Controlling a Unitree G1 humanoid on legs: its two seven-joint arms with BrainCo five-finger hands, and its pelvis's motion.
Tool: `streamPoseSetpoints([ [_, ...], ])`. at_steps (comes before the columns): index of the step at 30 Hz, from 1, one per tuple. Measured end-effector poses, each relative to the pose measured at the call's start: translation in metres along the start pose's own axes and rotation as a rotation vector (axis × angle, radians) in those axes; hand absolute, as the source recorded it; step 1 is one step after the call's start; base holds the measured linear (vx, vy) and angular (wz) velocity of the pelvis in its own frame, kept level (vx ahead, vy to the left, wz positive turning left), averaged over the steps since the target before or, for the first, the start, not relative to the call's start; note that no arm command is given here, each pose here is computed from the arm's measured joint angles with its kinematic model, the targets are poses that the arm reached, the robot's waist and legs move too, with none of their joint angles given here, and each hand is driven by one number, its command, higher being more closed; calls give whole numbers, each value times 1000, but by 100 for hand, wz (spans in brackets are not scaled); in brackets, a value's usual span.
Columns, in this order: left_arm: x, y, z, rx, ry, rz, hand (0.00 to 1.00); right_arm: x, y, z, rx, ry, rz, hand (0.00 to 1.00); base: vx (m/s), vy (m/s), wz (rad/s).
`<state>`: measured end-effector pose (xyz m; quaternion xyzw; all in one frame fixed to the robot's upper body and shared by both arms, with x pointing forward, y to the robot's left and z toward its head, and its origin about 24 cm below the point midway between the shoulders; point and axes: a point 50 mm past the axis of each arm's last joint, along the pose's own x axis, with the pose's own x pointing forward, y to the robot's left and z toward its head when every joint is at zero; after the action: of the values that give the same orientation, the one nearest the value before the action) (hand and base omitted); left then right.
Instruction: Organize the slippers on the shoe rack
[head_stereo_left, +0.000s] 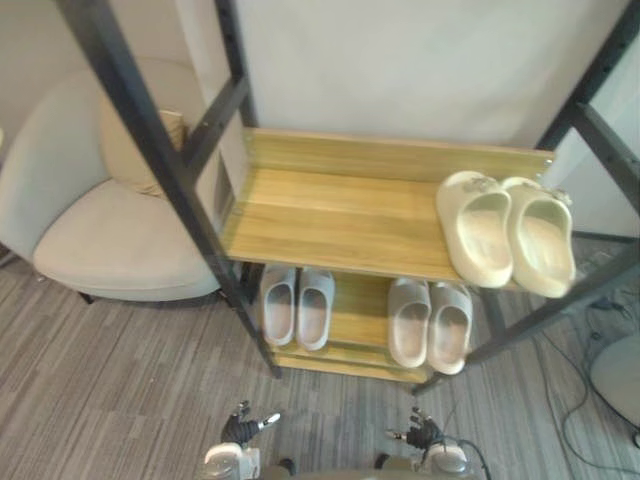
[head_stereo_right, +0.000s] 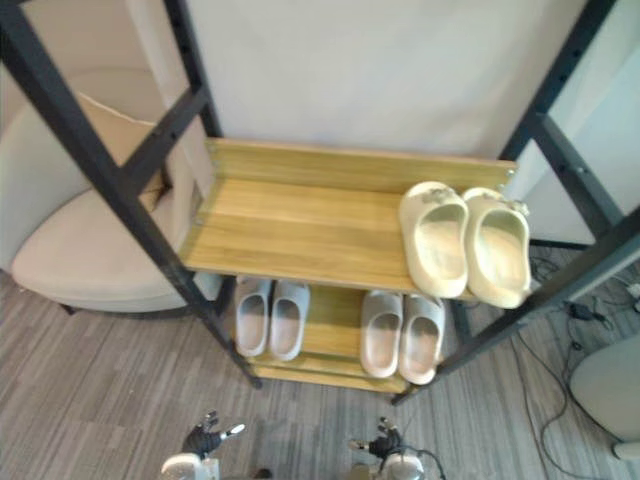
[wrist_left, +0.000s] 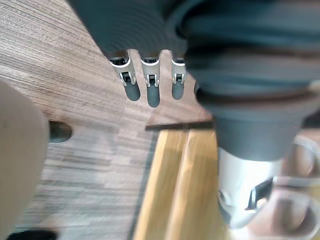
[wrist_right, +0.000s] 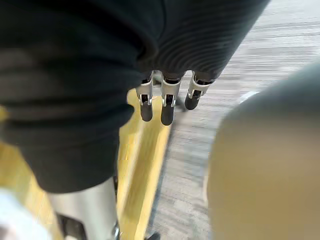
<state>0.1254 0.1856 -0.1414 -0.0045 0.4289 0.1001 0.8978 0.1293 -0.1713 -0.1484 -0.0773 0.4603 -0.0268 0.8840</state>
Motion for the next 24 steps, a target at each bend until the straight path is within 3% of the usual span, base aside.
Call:
streamPoseSetpoints([
  [16,2,-33,19,-99,-62,-45,0,4,13,36,35,-114,12,0,-32,-121,88],
  [24,6,-40,31,3,-86,-67,0,3,9,42,69,-138,-4,0,-144,115,74],
])
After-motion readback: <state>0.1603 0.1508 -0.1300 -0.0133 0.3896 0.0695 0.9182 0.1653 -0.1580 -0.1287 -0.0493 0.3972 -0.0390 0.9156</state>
